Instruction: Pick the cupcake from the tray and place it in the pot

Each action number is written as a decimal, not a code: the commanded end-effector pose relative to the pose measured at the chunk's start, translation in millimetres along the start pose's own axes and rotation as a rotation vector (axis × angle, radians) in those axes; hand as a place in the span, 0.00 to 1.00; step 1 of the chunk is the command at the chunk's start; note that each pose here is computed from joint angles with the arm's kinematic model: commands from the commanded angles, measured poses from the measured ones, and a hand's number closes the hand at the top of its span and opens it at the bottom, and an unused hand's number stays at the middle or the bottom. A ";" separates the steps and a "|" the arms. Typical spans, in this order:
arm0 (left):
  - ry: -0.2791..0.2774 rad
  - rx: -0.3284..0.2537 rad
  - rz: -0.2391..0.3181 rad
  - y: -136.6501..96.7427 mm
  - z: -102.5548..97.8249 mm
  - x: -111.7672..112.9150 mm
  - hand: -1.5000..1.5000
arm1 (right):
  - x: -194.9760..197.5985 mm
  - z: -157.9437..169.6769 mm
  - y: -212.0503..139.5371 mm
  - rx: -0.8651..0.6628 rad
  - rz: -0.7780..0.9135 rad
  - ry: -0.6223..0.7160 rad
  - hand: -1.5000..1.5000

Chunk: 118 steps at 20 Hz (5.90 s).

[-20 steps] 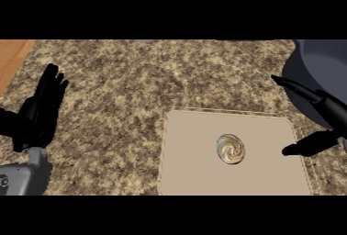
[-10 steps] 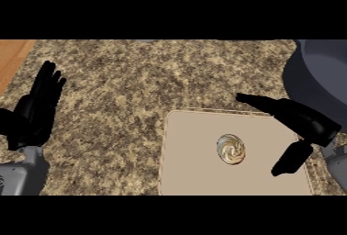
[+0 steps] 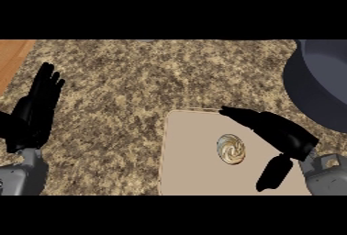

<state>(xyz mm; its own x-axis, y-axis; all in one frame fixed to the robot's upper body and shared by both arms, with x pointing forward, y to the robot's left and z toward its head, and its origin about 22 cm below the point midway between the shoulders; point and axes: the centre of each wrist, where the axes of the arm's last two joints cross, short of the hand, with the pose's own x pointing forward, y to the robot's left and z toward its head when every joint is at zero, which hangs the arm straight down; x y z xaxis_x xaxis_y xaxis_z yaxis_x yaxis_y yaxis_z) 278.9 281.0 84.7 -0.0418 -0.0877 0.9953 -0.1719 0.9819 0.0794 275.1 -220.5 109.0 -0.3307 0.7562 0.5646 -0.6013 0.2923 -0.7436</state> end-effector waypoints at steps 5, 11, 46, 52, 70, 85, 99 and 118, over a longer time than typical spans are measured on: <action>0.013 0.000 -0.007 -13.3 -8.9 0.6 0.50 | 3.3 -21.1 38.0 0.013 0.078 0.114 0.00; 0.002 -0.005 -0.006 -15.5 -8.5 -4.4 0.50 | -16.9 -17.8 30.0 0.010 0.054 0.104 0.00; 0.036 0.063 -0.005 11.6 -1.4 -8.0 0.50 | -62.3 55.7 87.3 0.275 0.300 -0.280 1.00; 0.017 0.068 -0.010 32.5 6.5 6.4 0.50 | -87.5 149.7 58.4 0.198 0.343 -0.394 1.00; -0.005 -0.012 -0.006 5.9 3.8 -13.9 0.50 | -135.7 283.2 -79.2 -0.735 -0.039 -0.287 1.00; -0.018 -0.038 0.004 -9.7 -5.2 5.6 0.50 | -185.7 214.4 -137.5 -0.724 -0.247 -0.198 1.00; -0.013 -0.058 0.017 -14.0 -12.9 2.3 0.50 | -227.0 128.6 -116.7 -0.870 0.224 0.036 1.00; -0.018 -0.050 0.014 -23.6 -18.0 7.9 0.50 | -240.1 98.5 -110.0 -0.701 -0.472 -0.238 0.00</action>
<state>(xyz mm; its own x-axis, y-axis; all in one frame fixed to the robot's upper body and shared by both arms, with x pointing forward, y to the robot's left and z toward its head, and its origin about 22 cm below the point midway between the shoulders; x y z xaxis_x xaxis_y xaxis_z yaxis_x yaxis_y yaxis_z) 296.3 262.5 89.3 -0.0670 -0.0784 0.9947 -0.1115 0.9913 0.0707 346.7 -488.4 82.5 -0.2770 0.5669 0.7758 -0.0750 0.7922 -0.6056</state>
